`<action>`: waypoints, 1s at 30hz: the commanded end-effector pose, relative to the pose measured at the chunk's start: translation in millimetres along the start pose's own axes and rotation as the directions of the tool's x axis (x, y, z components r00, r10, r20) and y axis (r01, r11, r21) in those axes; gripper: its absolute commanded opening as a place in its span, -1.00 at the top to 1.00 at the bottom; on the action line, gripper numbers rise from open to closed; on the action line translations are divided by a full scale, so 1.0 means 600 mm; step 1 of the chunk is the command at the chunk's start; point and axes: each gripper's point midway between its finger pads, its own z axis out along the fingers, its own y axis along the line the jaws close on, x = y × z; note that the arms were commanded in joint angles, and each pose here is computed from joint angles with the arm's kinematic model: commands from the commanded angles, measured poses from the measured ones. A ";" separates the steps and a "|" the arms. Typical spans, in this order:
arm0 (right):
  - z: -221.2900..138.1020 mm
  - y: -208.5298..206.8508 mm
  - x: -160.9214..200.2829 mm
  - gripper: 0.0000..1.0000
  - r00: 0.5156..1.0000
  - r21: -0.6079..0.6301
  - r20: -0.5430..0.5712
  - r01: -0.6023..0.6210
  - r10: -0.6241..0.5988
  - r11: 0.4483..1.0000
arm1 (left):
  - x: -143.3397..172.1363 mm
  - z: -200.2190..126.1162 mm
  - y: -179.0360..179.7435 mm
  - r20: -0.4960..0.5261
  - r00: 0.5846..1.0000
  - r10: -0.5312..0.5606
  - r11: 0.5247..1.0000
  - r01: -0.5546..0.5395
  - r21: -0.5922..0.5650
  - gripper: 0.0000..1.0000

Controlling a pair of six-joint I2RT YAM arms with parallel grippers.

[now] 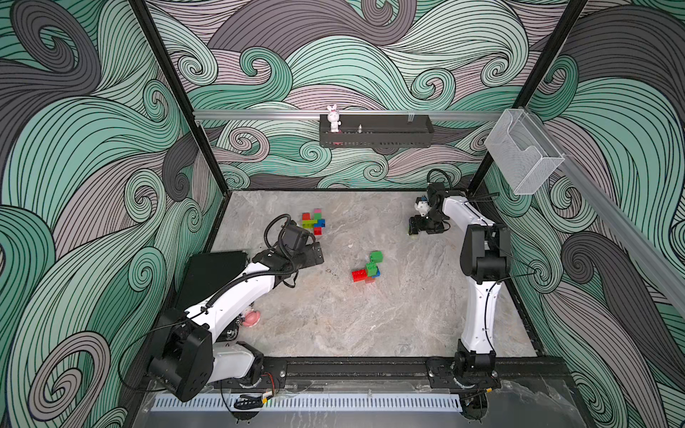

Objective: Assemble the number 4 with lego
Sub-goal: Pick up the lego brick from the center of the board.

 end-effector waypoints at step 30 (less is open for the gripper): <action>0.053 0.015 -0.025 0.15 0.998 0.065 -0.060 0.017 -0.013 0.998 | 0.004 0.000 0.025 0.001 1.000 -0.017 0.999 0.017 -0.052 -0.97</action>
